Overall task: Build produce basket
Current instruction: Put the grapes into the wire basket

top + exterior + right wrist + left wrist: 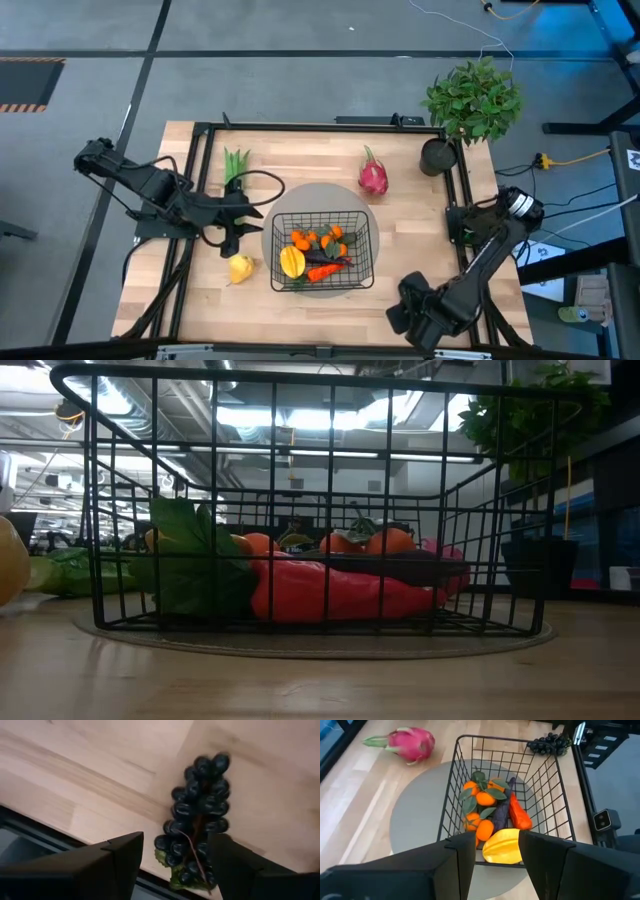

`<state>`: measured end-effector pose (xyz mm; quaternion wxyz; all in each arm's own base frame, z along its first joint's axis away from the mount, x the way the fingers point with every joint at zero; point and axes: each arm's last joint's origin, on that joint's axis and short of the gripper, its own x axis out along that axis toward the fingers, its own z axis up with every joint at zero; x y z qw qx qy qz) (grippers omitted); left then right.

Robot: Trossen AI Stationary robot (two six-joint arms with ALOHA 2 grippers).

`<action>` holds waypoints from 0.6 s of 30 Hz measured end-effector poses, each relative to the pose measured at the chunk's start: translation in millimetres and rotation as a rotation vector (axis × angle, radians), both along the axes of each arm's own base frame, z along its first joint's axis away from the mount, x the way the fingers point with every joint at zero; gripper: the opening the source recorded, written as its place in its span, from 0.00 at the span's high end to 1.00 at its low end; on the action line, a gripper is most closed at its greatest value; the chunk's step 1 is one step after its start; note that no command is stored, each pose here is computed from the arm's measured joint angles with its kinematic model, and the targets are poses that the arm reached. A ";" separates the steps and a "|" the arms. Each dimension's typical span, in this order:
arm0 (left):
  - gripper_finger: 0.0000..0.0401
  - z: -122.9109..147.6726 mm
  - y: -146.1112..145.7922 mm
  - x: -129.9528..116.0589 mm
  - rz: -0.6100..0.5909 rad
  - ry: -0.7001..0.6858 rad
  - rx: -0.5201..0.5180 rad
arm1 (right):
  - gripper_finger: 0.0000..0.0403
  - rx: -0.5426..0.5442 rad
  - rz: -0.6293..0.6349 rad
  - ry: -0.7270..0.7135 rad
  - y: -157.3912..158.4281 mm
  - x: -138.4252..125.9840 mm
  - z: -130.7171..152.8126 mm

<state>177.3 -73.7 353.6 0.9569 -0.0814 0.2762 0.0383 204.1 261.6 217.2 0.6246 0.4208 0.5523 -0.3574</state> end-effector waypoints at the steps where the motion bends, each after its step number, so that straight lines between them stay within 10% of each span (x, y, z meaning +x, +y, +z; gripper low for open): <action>1: 0.66 -0.2 -0.1 -0.1 0.002 0.001 0.000 | 0.48 0.010 0.002 -0.007 -0.2 -0.1 -6.7; 18: 0.66 0.0 0.4 0.1 0.018 -0.005 0.014 | 0.48 0.109 -0.221 0.191 -23.0 -24.5 -76.8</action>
